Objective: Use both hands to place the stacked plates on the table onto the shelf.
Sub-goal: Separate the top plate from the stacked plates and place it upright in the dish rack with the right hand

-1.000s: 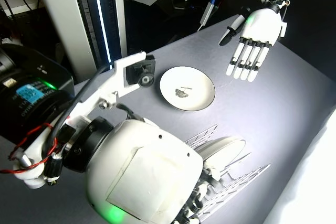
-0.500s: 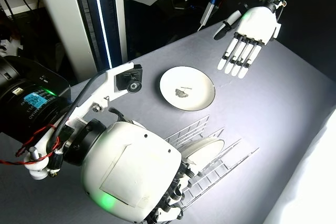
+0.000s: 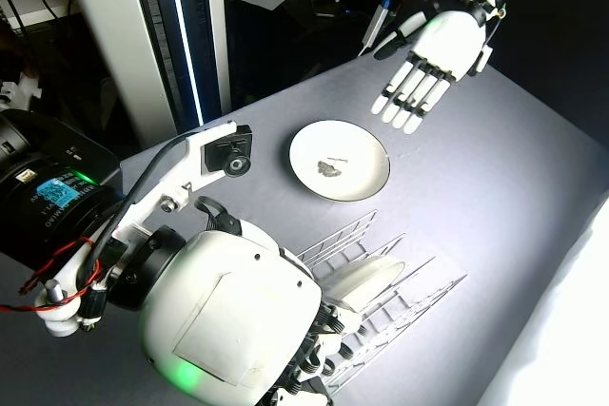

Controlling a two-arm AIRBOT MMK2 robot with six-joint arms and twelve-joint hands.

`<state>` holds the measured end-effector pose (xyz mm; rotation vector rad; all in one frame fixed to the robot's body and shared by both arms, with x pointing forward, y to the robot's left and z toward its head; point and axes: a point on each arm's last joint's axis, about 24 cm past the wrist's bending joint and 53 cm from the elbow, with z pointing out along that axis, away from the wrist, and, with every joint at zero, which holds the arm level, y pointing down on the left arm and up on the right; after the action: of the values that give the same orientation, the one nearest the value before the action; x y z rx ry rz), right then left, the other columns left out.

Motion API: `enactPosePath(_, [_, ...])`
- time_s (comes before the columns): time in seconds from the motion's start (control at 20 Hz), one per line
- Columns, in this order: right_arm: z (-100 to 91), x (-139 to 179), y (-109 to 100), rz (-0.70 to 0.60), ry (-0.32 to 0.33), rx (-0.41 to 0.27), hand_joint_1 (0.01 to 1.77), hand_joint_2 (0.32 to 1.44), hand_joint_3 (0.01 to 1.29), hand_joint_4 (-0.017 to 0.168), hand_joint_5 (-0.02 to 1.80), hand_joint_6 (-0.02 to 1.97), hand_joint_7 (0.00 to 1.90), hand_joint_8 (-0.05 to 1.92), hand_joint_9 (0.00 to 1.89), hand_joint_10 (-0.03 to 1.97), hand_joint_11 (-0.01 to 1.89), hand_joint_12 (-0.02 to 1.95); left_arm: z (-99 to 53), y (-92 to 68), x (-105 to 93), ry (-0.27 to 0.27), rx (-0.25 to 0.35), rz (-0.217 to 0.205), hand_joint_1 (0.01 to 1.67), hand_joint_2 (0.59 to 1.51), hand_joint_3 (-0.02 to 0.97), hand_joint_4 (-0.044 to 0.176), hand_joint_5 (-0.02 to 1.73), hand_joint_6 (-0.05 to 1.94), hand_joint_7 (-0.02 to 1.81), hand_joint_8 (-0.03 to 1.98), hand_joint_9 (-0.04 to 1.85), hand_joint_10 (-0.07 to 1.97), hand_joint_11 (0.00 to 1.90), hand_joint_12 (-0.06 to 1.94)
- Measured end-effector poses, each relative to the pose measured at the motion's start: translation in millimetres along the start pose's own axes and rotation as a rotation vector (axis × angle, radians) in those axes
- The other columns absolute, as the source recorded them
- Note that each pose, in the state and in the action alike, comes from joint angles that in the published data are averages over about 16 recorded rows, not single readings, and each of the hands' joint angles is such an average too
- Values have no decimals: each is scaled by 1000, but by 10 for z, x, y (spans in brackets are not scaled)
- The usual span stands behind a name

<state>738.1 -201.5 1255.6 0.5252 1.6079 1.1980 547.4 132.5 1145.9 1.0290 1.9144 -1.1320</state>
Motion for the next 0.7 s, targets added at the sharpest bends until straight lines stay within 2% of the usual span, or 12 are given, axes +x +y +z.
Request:
enactPosePath(0.3, [6, 130, 316, -59, 25, -87, 1067, 1131, 14, -3, 604, 178, 715, 45, 638, 286, 166, 1369, 78, -82, 132, 31, 23, 1, 23, 1190, 6, -2, 120, 18, 132, 9, 120, 9, 21, 272])
enactPosePath(0.4, [-4, 224, 466, -104, 44, -133, 1031, 1120, 14, -2, 570, 68, 672, 16, 588, 234, 113, 1368, 99, -89, 159, 36, 22, 2, 22, 1189, 6, -2, 119, 18, 132, 10, 120, 9, 21, 273])
enactPosePath(0.7, [-121, 688, 905, -308, 137, -304, 896, 1095, 14, 0, 451, 33, 531, 11, 462, 159, 33, 1248, 149, -59, 257, 56, 6, 3, 22, 1186, 6, -3, 120, 18, 134, 9, 125, 9, 22, 280])
